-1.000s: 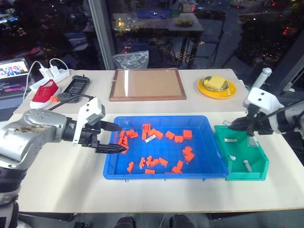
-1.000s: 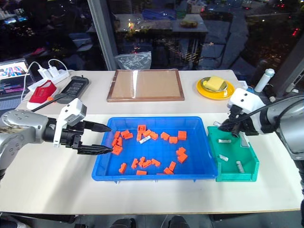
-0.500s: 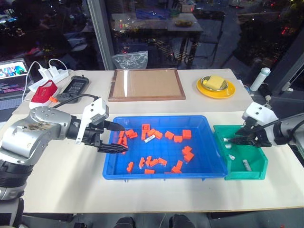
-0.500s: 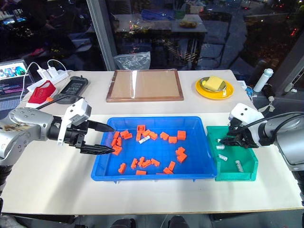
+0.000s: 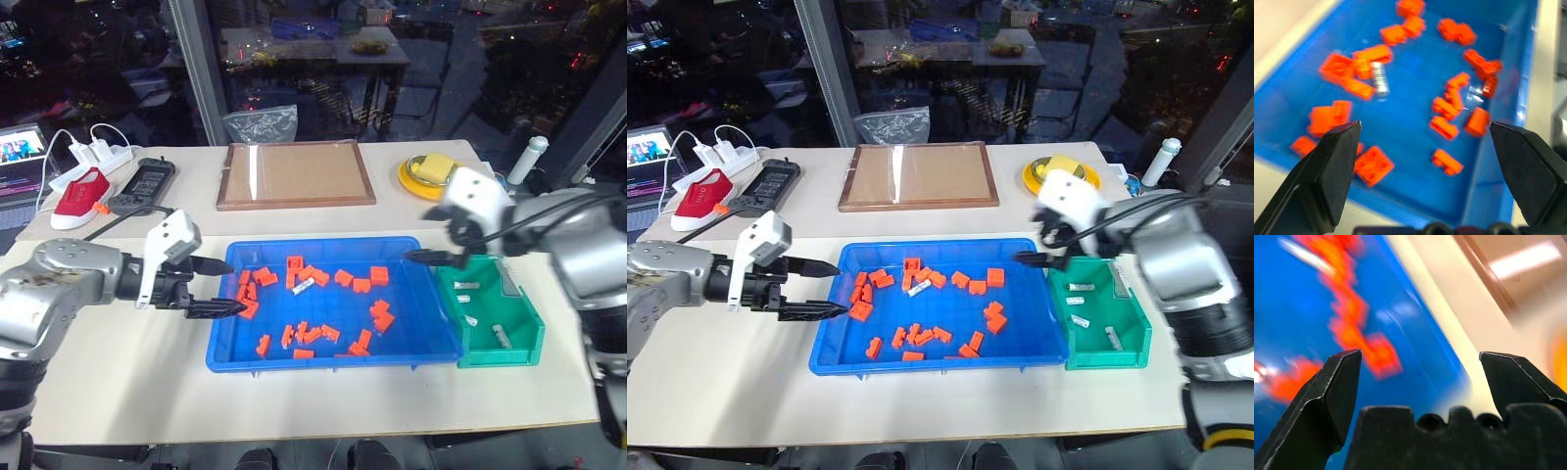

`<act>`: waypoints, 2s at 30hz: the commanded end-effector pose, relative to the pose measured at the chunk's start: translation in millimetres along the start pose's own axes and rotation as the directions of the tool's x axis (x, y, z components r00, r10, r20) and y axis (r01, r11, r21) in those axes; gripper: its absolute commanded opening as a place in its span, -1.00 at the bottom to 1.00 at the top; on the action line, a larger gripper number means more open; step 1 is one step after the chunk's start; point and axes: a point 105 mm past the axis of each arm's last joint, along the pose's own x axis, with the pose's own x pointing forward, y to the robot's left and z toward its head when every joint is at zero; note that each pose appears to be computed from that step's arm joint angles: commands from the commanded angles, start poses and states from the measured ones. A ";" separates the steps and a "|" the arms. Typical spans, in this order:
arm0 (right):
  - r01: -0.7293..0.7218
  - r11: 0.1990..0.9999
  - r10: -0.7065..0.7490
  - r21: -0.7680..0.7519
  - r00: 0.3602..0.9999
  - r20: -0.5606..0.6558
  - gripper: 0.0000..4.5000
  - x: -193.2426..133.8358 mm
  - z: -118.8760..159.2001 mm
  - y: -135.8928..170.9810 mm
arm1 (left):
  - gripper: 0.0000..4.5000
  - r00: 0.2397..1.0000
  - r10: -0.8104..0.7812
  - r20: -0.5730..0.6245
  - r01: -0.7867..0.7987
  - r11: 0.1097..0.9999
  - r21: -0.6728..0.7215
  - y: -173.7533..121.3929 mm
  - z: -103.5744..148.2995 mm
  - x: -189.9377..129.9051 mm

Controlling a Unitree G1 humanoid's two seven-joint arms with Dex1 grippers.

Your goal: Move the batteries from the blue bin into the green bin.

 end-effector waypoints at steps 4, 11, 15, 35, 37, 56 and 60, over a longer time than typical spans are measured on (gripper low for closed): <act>-0.206 0.978 0.207 -0.040 0.978 0.023 0.99 44.0 14.5 38.7 | 1.00 0.996 0.084 0.023 -0.084 0.996 0.026 -5.8 7.7 -19.0; -0.222 0.975 0.221 -0.007 0.975 -0.032 0.99 78.4 6.0 47.8 | 1.00 0.994 0.095 0.060 -0.095 0.995 -0.013 -13.0 11.1 -21.7; -0.229 0.973 0.229 0.014 0.973 -0.004 0.99 87.0 11.4 48.8 | 1.00 0.993 0.094 0.065 -0.093 0.995 -0.018 -15.2 12.9 -23.8; -0.286 0.955 0.288 0.082 0.957 -0.017 0.53 143.5 -7.9 60.8 | 1.00 0.994 0.105 0.036 -0.105 0.994 -0.014 -19.5 7.7 -27.8; -0.285 0.954 0.288 0.092 0.957 -0.025 0.24 148.2 -11.8 62.5 | 1.00 0.994 0.106 0.034 -0.106 0.994 -0.012 -19.7 6.9 -27.5; -0.283 0.952 0.258 0.117 0.948 0.188 -0.87 63.9 29.9 28.6 | 1.00 0.999 0.024 0.040 -0.025 0.999 0.024 -19.5 12.6 -14.7; -0.088 0.978 0.062 0.187 0.988 0.140 -0.87 -5.6 15.3 -9.3 | 1.00 0.997 -0.032 0.074 0.027 0.997 0.069 -18.7 26.9 -3.5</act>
